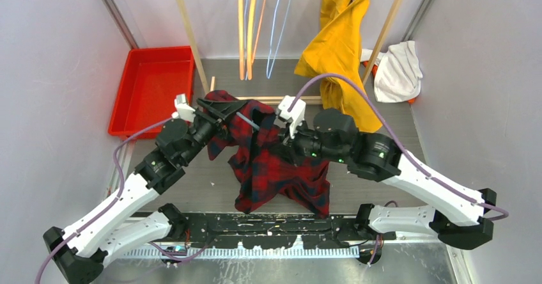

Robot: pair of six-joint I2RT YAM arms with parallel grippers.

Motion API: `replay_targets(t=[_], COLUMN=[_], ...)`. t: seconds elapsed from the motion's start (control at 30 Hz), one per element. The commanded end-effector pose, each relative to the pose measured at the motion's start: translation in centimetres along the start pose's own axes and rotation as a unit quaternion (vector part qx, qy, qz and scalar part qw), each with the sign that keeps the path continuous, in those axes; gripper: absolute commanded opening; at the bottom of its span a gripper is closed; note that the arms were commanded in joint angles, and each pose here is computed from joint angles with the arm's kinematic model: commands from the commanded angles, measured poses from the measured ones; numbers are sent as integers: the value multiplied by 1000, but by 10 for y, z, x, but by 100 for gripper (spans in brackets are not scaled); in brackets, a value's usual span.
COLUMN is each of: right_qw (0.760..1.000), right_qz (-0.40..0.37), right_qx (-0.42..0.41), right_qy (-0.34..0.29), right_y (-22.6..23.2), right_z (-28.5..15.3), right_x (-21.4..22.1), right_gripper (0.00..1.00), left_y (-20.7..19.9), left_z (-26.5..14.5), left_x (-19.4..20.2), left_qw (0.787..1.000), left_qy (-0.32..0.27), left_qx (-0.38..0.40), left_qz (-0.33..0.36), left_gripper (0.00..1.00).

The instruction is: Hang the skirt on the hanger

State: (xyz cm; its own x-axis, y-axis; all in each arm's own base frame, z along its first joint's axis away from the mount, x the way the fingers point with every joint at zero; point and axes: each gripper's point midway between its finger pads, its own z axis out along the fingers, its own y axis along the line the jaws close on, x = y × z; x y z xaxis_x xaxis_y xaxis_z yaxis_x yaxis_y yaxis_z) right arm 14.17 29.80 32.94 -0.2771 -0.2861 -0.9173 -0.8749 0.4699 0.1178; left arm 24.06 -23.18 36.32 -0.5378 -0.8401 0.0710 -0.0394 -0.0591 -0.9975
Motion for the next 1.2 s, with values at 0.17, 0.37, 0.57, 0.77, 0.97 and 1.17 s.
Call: replay_targets(t=[0.17,0.37,0.57,0.77,0.97,1.17], right_qw=[996,993,990,986,980,971], right_qz=[34,54,78,99,124,158], right_qx=[-12,-14,8,42,66,101], right_qy=[-81,-103,-120,-127,-141,-147], right_y=[13,15,9,-2,-10,-21], right_z=[-61,-89,-113,-144,-177,-219], right_x=[-65,-79,-86,-90,-88,-81], right_gripper=[1,1,1,1,1,1], left_y=[-36,-49,-53,-52,-39,-30], left_z=[3,-13,-33,-47,-55,-62], left_x=[39,35,18,8,-2,-12], left_qw=[991,984,978,960,948,944], left_qy=[103,98,60,50,37,20], left_qx=[27,18,9,-7,-26,-40], left_qz=[81,146,198,275,316,328], left_gripper=[73,93,95,95,97,98])
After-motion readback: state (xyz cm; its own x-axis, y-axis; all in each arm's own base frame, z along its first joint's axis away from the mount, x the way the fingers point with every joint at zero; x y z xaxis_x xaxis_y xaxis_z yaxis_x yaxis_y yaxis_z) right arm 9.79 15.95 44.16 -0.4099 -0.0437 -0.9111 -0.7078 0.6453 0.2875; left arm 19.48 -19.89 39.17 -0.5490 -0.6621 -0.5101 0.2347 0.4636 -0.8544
